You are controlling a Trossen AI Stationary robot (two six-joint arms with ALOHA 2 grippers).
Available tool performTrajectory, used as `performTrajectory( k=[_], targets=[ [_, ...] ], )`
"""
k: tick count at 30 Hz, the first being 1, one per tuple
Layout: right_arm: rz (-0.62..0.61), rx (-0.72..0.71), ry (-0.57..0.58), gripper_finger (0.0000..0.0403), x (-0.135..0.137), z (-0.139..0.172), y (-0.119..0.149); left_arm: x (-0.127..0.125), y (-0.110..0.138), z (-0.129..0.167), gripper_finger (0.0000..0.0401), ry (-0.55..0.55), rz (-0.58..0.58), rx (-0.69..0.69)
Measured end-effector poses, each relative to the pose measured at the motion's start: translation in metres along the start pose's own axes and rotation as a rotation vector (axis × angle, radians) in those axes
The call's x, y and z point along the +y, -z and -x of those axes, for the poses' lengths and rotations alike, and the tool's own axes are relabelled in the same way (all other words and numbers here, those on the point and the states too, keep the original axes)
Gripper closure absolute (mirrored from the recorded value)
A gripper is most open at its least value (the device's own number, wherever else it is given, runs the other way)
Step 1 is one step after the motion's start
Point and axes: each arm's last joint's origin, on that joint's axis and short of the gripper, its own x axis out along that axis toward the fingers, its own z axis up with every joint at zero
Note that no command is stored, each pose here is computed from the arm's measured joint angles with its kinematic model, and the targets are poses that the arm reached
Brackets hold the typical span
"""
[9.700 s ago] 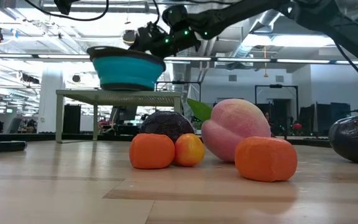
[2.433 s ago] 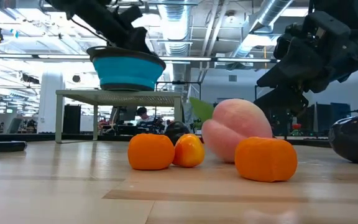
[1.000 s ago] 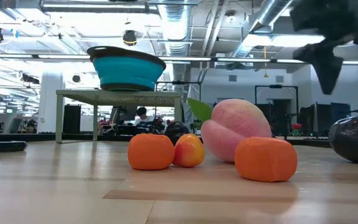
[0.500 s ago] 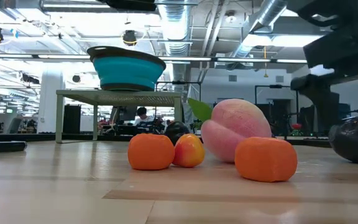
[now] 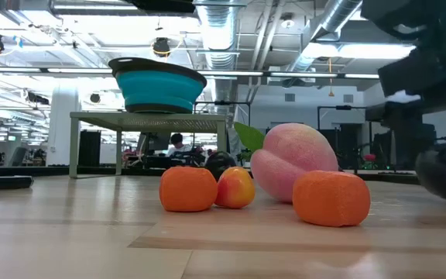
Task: Pick & Place Fruit
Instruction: Put the bottom black plum into the blue strainer bowl on the shelf
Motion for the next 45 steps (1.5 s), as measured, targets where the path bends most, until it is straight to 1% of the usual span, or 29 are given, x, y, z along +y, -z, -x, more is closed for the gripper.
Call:
performTrajectory(
  k=[4,8,10,12,15,17,18,20,23,26,28,30,34,37,40,43,45],
  targets=[
    [-0.059,-0.068,-0.01,0.0128,-0.003,0.014,-0.004,0.002,-0.007,0.013,0.0103,-0.033,0.025,-0.038],
    [-0.122,-0.177,-0.018,0.0134,-0.013,0.038,-0.012,0.006,-0.018,0.037,0.0103,-0.038,0.088,-0.103],
    [-0.161,-0.277,-0.004,0.0135,-0.024,0.059,-0.021,0.008,-0.024,0.052,0.0103,-0.021,0.138,-0.147],
    [-0.186,-0.422,0.037,0.0135,-0.038,0.087,-0.032,0.009,-0.026,0.067,0.0103,-0.003,0.173,-0.167],
    [-0.198,-0.698,0.132,0.0136,-0.065,0.134,-0.05,0.011,-0.024,0.084,0.0103,-0.037,0.226,-0.166],
    [-0.207,-0.902,0.203,0.0136,-0.089,0.166,-0.061,0.011,-0.015,0.091,0.0103,-0.111,0.256,-0.15],
    [-0.215,-0.977,0.245,0.0136,-0.102,0.179,-0.064,0.01,-0.01,0.093,0.0103,-0.154,0.273,-0.14],
    [-0.235,-1.088,0.325,0.0136,-0.13,0.198,-0.071,0.011,0.001,0.096,0.0103,-0.233,0.314,-0.128],
    [-0.243,-1.202,0.352,0.0137,-0.174,0.21,-0.083,0.013,0.013,0.101,0.0103,-0.319,0.41,-0.137],
    [-0.231,-1.271,0.306,0.0137,-0.215,0.205,-0.101,0.017,0.022,0.105,0.0103,-0.37,0.453,-0.143],
    [-0.236,-1.256,0.28,0.0137,-0.24,0.192,-0.116,0.019,0.029,0.106,0.0103,-0.391,0.452,-0.141],
    [-0.254,-1.228,0.281,0.0137,-0.261,0.177,-0.13,0.021,0.034,0.107,0.0103,-0.405,0.463,-0.143],
    [-0.293,-1.207,0.278,0.0137,-0.292,0.155,-0.154,0.021,0.042,0.108,0.0103,-0.409,0.496,-0.148],
    [-0.298,-1.195,0.224,0.0137,-0.303,0.14,-0.164,0.019,0.046,0.107,0.0103,-0.408,0.507,-0.147],
    [-0.28,-1.161,0.159,0.0137,-0.306,0.13,-0.171,0.018,0.048,0.106,0.0103,-0.408,0.524,-0.149],
    [-0.279,-1.142,0.139,0.0135,-0.308,0.125,-0.176,0.018,0.049,0.105,0.0103,-0.407,0.523,-0.147],
    [-0.283,-1.126,0.132,0.0126,-0.308,0.12,-0.178,0.018,0.049,0.105,0.0103,-0.407,0.525,-0.148]
  ],
)
